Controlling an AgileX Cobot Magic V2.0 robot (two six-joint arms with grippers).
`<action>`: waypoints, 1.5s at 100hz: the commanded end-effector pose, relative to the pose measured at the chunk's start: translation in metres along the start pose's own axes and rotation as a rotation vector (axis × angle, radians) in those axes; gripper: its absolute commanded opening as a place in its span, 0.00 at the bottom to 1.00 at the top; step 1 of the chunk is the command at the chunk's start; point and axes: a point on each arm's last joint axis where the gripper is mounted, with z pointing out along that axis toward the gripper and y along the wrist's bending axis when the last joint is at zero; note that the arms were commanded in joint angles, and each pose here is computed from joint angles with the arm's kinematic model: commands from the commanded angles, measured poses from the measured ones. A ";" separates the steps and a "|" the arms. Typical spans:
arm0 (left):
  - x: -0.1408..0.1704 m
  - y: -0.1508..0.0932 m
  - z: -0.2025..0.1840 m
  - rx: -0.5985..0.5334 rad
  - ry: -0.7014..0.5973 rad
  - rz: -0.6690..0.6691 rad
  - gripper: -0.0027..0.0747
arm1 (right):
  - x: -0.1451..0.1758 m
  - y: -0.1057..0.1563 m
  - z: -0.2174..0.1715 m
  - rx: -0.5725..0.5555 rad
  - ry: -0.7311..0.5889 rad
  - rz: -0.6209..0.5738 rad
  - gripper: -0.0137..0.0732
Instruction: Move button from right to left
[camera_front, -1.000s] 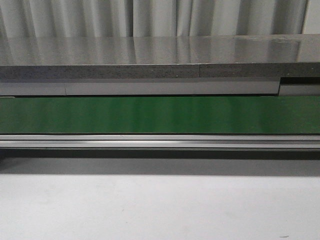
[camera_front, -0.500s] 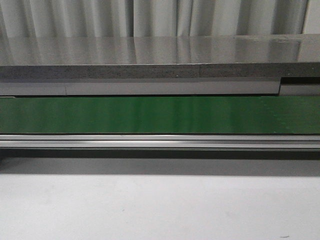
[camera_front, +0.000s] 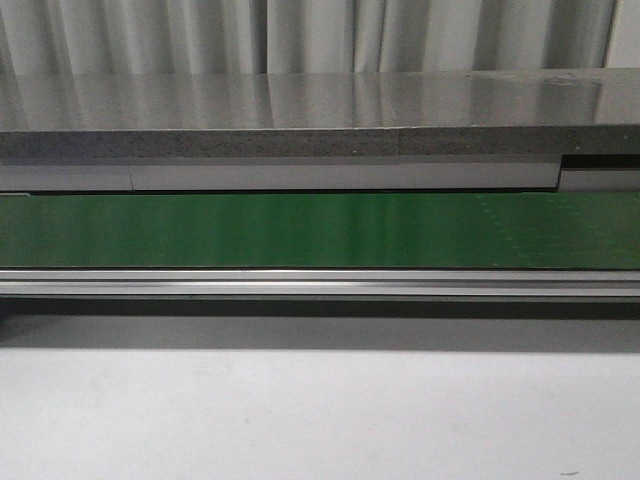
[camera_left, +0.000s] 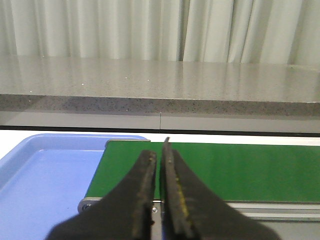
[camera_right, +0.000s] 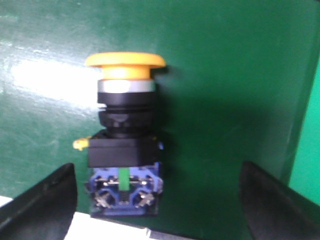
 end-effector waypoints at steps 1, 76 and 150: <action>0.005 -0.001 -0.002 0.007 -0.075 -0.013 0.04 | -0.009 0.001 -0.021 0.012 -0.099 0.015 0.89; 0.005 -0.001 -0.002 0.007 -0.075 -0.013 0.04 | 0.032 0.054 -0.112 0.048 -0.673 -0.032 0.89; 0.005 -0.001 -0.002 0.007 -0.075 -0.013 0.04 | 0.153 0.085 -0.130 0.039 -1.011 -0.055 0.89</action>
